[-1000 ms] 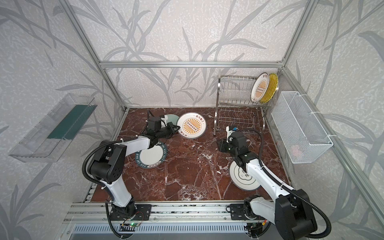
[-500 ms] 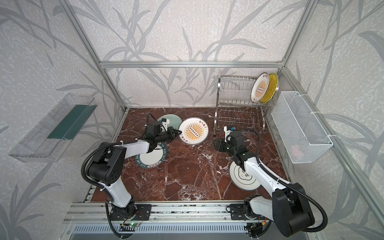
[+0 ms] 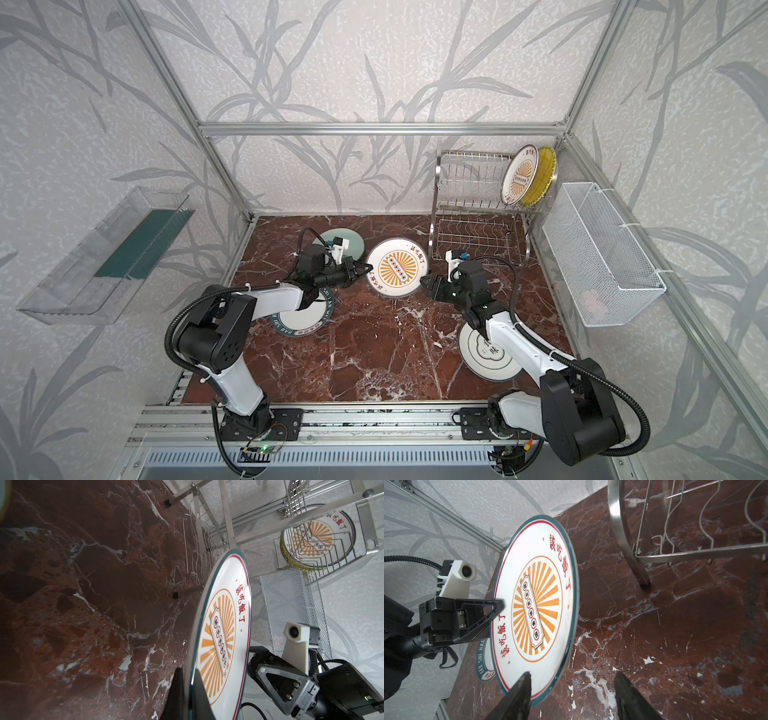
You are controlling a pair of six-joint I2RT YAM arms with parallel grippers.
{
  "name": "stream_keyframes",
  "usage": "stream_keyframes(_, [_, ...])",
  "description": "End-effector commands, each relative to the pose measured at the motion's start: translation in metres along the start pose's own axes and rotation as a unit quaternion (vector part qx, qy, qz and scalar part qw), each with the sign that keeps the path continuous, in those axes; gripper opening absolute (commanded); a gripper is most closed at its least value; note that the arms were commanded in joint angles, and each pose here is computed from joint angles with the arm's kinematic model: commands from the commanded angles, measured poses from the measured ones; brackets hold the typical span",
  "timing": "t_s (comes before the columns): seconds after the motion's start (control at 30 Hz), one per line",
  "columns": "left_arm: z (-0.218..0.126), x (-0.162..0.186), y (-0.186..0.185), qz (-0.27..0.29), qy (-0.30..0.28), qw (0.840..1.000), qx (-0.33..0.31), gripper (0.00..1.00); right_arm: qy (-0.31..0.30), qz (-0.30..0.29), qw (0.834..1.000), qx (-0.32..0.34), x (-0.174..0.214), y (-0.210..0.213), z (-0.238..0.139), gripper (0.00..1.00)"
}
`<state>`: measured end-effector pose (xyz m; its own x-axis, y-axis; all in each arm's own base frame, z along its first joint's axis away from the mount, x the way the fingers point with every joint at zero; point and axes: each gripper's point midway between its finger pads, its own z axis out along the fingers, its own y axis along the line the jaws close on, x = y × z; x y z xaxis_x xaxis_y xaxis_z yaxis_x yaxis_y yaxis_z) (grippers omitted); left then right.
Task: Load the plates into the dish rack
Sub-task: 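Tilt the sunburst plate upright with the left gripper while the right gripper approaches it, then grasp the sunburst plate rim with the right gripper beside the left gripper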
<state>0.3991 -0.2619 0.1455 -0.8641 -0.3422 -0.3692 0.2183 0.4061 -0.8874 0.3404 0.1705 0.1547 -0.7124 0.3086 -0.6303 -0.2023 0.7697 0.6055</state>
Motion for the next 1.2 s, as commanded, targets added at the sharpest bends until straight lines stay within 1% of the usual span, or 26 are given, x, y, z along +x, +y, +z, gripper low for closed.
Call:
stream_keyframes(0.0, [-0.006,-0.006,-0.047,0.064,-0.008,0.995,0.076,0.00,-0.013,-0.002,1.000,-0.022,-0.010,0.012,0.001,0.63])
stream_keyframes(0.17, [-0.003,0.002,-0.058,0.082,0.001,0.992,0.094,0.00,-0.015,0.003,1.000,-0.022,-0.009,0.011,0.001,0.62])
stream_keyframes(0.3, [-0.002,0.004,-0.060,0.086,0.004,0.992,0.095,0.00,-0.017,0.004,1.000,-0.021,-0.009,0.010,0.000,0.60])
stream_keyframes(0.4, [-0.002,0.006,-0.062,0.090,0.007,0.991,0.098,0.00,-0.019,0.005,1.000,-0.022,-0.009,0.011,0.000,0.54])
stream_keyframes(0.57, [0.000,0.009,-0.063,0.095,0.011,0.990,0.099,0.00,-0.023,0.007,0.999,-0.027,-0.011,0.013,-0.001,0.39])
stream_keyframes(0.67, [0.000,0.011,-0.065,0.098,0.013,0.990,0.101,0.00,-0.021,0.008,0.999,-0.032,-0.011,0.015,0.000,0.33])
stream_keyframes(0.9, [0.003,0.016,-0.067,0.104,0.022,0.989,0.102,0.00,-0.020,0.009,0.999,-0.049,-0.011,0.020,0.001,0.23])
stream_keyframes(1.17, [0.005,0.019,-0.067,0.111,0.027,0.989,0.094,0.00,-0.019,0.009,0.998,-0.051,-0.010,0.021,0.001,0.13])
